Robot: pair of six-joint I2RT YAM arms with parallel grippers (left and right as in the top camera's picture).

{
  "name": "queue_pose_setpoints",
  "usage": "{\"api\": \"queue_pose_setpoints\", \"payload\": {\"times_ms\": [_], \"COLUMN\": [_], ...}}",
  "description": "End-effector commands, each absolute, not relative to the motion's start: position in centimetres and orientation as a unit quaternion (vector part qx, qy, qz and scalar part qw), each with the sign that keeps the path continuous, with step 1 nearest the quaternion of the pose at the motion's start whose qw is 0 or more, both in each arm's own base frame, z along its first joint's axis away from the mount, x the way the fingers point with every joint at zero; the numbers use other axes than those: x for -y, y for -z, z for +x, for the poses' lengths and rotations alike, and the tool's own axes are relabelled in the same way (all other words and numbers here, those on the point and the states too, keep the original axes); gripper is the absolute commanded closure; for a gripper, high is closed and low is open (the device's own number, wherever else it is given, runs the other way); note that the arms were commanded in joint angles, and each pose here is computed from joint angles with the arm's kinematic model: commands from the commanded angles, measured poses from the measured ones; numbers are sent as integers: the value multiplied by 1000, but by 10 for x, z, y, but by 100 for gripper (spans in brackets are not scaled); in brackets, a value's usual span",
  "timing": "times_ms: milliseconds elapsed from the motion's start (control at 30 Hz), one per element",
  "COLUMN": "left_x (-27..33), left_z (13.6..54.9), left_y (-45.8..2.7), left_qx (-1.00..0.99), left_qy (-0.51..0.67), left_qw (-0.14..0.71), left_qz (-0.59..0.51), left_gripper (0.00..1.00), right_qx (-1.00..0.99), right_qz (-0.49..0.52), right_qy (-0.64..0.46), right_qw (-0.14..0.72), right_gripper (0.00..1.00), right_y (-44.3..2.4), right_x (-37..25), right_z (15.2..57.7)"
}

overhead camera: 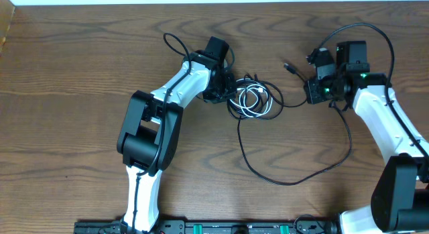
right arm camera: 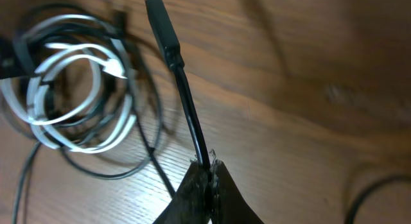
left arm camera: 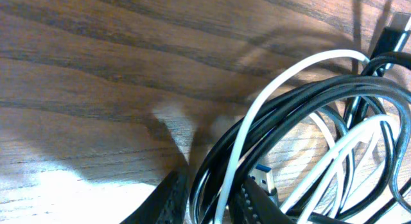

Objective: Untangle cables

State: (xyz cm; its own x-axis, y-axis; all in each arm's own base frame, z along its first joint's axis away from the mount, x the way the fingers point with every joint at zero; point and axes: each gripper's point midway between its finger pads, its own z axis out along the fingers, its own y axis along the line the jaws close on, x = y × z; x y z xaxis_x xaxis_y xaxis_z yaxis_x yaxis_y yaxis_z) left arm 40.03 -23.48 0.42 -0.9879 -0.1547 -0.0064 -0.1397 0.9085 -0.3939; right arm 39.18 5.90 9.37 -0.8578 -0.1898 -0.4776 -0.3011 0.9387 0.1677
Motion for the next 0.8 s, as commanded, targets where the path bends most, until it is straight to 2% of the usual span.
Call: {"api": "queue_pose_setpoints", "payload": {"times_ms": [0,133,300,367,767], "left_x": [219,220,222,222,230], "left_z": [394,398,403,403,387], "left_y": [13,-19,-49,-56,-56], "left_qx": [-985,-983,-979,-978,-981], "left_qy": [161,172,186,189,184], "left_qw": [14,43,72,78,55], "left_qz": [-53,-38,-34,-33,-36], "left_gripper": [68,61,59,54,51], "right_qx": [-970,-964,-959,-956,-937], "right_qz": [-20,-6,-4,-7,-33], "right_qy": [-67,-68,-73,-78,-125], "right_qw": [232,256,274,283,325], "right_gripper": [99,98,99,99,98], "right_y": [-78,-66,-58,-56,-53], "right_x": [-32,-31,-33,-35,-57], "right_z": [392,397,399,400,407]}}
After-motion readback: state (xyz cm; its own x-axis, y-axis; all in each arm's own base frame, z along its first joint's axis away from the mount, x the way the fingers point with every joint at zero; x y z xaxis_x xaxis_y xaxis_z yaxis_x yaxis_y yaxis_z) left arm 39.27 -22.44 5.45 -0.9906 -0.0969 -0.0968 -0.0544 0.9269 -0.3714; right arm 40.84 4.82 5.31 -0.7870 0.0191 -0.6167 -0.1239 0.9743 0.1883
